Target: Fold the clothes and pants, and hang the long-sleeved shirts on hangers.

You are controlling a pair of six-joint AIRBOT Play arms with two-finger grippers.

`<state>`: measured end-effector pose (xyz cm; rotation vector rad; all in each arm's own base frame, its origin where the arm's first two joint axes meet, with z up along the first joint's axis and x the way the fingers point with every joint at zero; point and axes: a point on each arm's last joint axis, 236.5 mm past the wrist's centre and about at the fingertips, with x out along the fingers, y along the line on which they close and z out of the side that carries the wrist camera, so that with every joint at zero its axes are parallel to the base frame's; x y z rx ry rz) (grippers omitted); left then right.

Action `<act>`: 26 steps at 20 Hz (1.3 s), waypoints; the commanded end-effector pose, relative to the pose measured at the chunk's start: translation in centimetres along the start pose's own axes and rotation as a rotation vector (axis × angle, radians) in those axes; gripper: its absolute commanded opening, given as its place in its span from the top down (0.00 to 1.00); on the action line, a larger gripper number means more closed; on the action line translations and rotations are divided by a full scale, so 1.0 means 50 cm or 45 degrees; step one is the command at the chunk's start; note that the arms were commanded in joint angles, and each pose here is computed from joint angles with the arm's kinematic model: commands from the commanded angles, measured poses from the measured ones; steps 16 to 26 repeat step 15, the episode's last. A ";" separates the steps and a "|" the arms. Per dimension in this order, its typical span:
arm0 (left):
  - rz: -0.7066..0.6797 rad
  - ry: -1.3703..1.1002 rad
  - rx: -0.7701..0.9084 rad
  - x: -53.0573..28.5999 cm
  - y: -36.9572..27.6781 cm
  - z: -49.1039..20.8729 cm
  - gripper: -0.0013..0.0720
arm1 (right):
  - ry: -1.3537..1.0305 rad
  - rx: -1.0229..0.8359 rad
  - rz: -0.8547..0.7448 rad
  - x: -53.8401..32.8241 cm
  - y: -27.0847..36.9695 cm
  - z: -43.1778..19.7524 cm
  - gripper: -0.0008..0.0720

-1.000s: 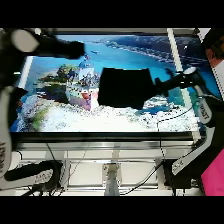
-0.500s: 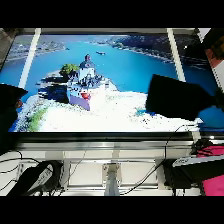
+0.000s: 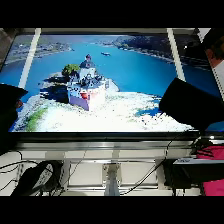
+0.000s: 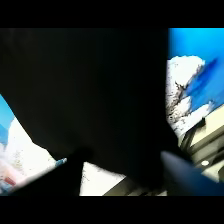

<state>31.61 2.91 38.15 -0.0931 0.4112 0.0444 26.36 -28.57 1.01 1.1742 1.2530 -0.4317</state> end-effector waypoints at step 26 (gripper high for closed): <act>0.002 -0.002 0.000 -0.002 0.001 0.000 0.97 | -0.962 -0.372 0.682 -0.506 0.460 0.060 0.26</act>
